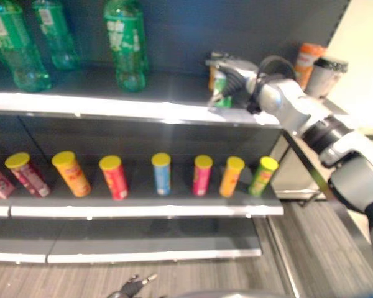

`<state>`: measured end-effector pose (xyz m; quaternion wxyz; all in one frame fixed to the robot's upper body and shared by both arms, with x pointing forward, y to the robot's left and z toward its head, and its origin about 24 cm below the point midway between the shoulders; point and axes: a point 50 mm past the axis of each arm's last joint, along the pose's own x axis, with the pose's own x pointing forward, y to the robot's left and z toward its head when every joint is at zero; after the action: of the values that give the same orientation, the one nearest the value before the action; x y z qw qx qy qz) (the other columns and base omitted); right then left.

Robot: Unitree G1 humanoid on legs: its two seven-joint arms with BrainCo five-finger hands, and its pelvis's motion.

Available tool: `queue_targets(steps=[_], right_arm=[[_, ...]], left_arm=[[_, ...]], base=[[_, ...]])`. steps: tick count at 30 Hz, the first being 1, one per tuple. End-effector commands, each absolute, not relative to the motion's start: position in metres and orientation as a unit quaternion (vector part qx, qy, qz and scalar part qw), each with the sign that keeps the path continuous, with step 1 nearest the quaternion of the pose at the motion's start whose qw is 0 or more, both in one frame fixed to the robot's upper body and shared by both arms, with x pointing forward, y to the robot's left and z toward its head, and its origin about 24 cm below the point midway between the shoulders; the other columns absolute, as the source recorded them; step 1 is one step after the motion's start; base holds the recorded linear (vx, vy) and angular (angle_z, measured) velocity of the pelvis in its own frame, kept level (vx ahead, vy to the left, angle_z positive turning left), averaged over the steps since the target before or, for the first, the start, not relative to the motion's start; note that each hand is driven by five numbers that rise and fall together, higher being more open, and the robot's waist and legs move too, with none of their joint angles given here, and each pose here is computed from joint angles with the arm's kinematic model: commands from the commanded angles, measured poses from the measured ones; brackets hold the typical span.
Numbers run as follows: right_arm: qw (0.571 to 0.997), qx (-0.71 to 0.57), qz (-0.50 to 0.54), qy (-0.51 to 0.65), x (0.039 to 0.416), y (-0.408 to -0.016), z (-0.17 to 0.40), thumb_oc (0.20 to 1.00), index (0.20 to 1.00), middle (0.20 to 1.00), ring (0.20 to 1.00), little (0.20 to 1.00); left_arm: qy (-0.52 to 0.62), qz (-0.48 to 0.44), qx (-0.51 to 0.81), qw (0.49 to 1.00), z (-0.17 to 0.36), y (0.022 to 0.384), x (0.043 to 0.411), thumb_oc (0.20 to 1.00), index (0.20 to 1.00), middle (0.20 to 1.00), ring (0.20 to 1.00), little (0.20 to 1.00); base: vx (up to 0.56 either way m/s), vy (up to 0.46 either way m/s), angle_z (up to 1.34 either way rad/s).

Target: Put the goods on the table back onto the shelves and tidy them up.

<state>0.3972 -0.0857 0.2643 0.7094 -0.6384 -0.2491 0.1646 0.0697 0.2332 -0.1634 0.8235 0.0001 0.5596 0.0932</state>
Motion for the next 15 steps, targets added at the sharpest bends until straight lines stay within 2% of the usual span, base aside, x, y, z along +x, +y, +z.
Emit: queue_targets(steps=[1,15], right_arm=[[0.704,-0.647,0.071,-0.282,0.398,-0.1072,0.3278,1.0,1.0,1.0,1.0,1.0],[0.699,-0.644,0.053,-0.308,0.3918,-0.1118,0.336,1.0,1.0,1.0,1.0,1.0]], left_arm=[[0.534,0.093,0.016,0.84,-0.1577,0.2377,0.099,1.0,1.0,1.0,1.0,1.0],[0.532,0.095,0.026,0.841,-0.1575,0.238,0.0989,1.0,1.0,1.0,1.0,1.0]], base=[[0.0,0.0,0.0],[0.0,0.0,0.0]])
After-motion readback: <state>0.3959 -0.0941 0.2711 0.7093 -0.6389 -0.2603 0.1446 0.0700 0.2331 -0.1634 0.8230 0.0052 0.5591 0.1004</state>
